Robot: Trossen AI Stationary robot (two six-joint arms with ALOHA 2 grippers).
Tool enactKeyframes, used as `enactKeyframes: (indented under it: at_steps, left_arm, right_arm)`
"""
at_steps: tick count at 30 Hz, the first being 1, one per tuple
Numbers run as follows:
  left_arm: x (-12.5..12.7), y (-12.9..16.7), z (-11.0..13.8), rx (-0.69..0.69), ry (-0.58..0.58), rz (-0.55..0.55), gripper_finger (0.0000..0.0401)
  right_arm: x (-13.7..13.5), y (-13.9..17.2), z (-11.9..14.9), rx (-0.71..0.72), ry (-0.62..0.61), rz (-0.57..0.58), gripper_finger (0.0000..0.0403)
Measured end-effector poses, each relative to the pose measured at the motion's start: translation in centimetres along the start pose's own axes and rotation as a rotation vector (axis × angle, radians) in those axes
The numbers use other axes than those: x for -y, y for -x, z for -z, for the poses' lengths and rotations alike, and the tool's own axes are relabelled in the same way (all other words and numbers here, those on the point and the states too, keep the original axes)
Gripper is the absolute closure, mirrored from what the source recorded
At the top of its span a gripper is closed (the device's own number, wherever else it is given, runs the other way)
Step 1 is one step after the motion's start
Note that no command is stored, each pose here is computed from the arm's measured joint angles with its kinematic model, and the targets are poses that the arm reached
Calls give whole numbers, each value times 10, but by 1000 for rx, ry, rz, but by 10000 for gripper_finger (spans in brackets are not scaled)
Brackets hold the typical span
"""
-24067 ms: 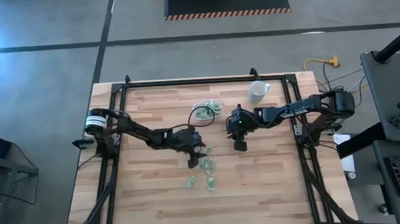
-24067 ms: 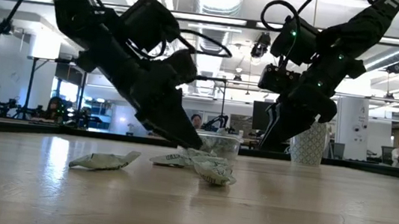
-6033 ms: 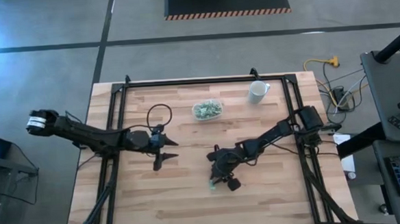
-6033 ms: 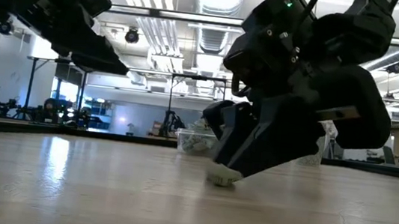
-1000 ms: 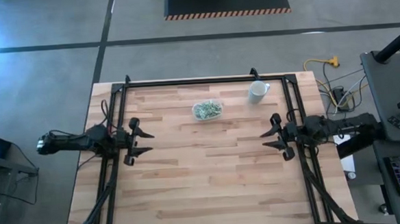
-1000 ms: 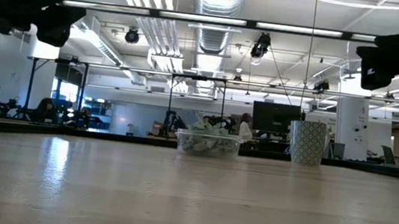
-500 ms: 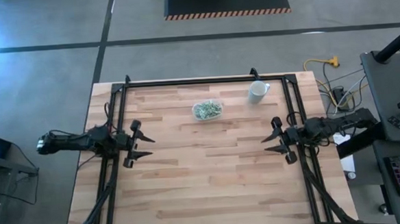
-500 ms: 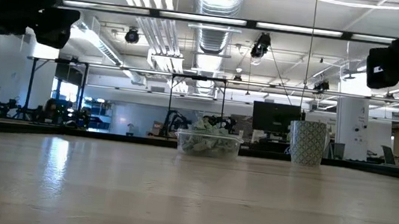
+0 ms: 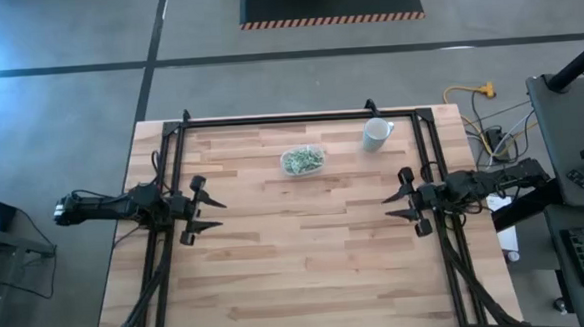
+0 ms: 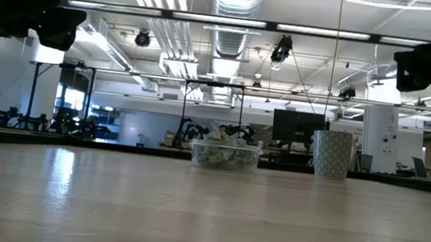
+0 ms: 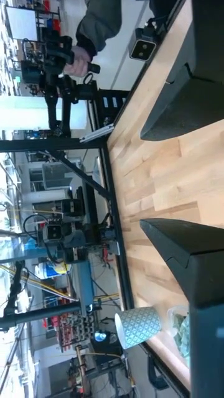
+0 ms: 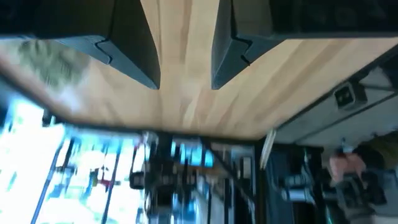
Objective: Pick and place Stevia / Truvia into bins
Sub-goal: Return to Home Position
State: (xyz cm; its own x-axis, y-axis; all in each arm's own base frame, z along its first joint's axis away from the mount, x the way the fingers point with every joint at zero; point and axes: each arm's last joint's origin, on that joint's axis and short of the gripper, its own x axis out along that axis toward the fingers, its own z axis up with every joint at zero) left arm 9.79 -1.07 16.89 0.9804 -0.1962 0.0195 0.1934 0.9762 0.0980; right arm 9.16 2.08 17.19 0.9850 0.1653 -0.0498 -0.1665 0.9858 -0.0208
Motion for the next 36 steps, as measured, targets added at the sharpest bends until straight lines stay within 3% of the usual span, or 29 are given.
enactKeyframes:
  at_steps: [6, 13, 36]
  left_arm:
    - [0, 0, -1, 11, -57, -2, 202]
    - [0, 0, -1, 8, -55, -2, 202]
    - [0, -4, 6, -52, -9, 4, 202]
  right_arm:
    - [0, -4, 4, 62, 91, 8, 267]
    - [5, -4, 4, 62, 99, 44, 273]
    - [4, -5, 5, 55, 113, 10, 273]
